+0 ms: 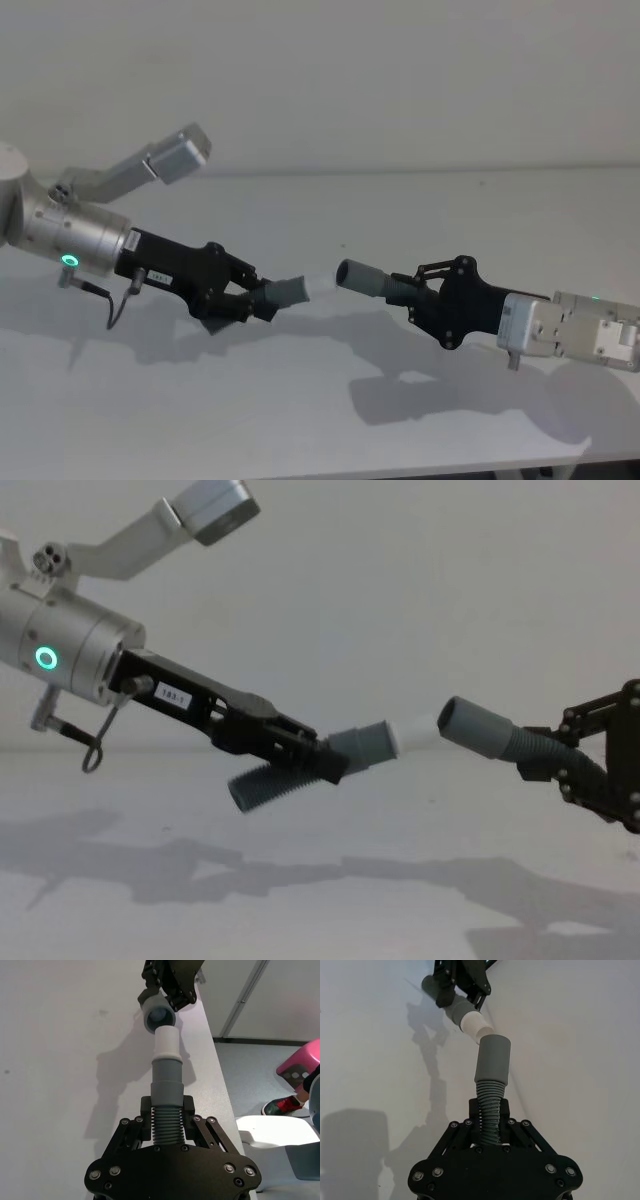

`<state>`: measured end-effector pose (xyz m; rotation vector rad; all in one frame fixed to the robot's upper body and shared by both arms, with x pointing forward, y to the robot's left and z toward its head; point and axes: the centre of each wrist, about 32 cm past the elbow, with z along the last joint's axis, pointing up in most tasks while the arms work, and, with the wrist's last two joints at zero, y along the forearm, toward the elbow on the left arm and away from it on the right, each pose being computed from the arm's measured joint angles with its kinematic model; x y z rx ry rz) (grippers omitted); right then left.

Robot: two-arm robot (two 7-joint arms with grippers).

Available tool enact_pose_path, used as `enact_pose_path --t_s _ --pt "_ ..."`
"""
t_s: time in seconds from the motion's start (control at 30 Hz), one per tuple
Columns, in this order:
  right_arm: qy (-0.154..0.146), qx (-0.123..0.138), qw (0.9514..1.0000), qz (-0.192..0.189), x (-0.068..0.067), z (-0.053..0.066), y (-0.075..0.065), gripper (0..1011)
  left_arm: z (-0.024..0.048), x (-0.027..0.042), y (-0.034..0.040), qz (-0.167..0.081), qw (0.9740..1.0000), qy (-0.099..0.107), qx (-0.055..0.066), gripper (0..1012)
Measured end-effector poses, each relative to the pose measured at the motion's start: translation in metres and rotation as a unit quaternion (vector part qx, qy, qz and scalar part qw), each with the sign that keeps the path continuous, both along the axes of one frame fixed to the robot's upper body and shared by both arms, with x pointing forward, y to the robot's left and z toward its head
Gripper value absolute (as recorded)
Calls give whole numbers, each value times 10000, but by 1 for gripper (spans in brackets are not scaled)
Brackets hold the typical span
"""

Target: Use both hands to pick up one end of the pipe from the table, align the ends, and insert them.

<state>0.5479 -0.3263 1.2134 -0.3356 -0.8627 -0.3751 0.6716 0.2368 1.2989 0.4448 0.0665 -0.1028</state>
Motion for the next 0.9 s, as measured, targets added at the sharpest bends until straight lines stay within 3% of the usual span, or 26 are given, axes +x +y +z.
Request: enact_pose_path --t_s 0.13,0.43,0.9 --pt "1 -1 10000 2 0 -1 1 179 73 -13 35 -20 10000 -57 -19 322" --pt "2 -2 10000 3 0 -1 1 179 155 -52 104 -98 9999 -67 -33 322" --pt "1 -1 10000 1 0 0 0 170 97 -148 204 -183 9998 41 -79 322"
